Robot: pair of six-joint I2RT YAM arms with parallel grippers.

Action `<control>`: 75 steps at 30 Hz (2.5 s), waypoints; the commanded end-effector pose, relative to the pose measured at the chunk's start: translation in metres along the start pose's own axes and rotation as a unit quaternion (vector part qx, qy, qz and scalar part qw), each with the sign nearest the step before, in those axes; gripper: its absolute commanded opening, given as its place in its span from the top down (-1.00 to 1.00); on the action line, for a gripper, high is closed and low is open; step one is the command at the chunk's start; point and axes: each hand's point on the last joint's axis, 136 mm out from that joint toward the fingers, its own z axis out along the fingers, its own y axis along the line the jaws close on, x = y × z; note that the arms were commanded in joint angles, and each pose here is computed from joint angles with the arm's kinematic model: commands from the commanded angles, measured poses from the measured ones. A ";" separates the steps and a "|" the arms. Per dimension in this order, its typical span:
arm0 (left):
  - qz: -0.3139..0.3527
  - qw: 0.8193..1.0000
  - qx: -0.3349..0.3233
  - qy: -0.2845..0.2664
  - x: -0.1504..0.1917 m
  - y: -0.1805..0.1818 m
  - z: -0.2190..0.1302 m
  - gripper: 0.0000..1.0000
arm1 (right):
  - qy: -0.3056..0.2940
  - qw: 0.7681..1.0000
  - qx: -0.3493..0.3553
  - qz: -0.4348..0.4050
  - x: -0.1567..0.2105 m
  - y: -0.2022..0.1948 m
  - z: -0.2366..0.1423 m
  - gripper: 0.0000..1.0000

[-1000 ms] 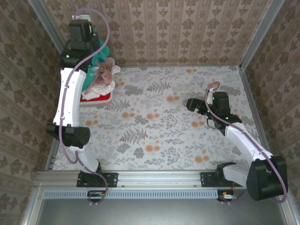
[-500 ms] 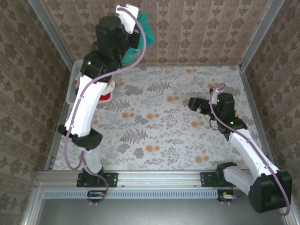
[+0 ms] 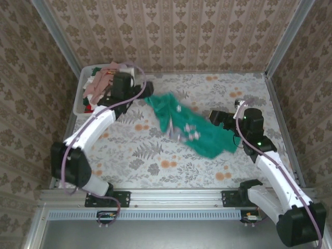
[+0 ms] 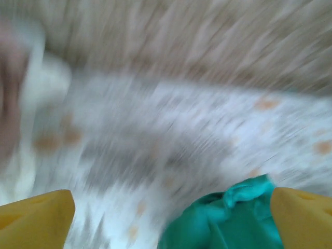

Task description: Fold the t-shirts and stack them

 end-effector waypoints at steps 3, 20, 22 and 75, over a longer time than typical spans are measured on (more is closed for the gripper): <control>-0.050 0.993 -0.056 0.096 0.050 0.041 0.017 -1.00 | 0.103 0.993 0.057 0.010 0.035 -0.016 0.023 -0.87; 0.154 0.984 0.039 0.075 0.062 -0.037 -0.001 -0.99 | 0.300 0.924 0.111 -0.209 0.141 0.033 0.145 -0.46; 0.128 0.988 0.048 0.077 0.065 -0.032 0.003 -0.99 | 0.308 0.912 0.148 -0.226 0.143 0.021 0.164 -0.34; -0.014 0.985 0.066 -0.158 0.072 0.016 -0.111 -1.00 | -0.172 0.963 -0.159 -0.131 -0.209 0.313 -0.071 1.00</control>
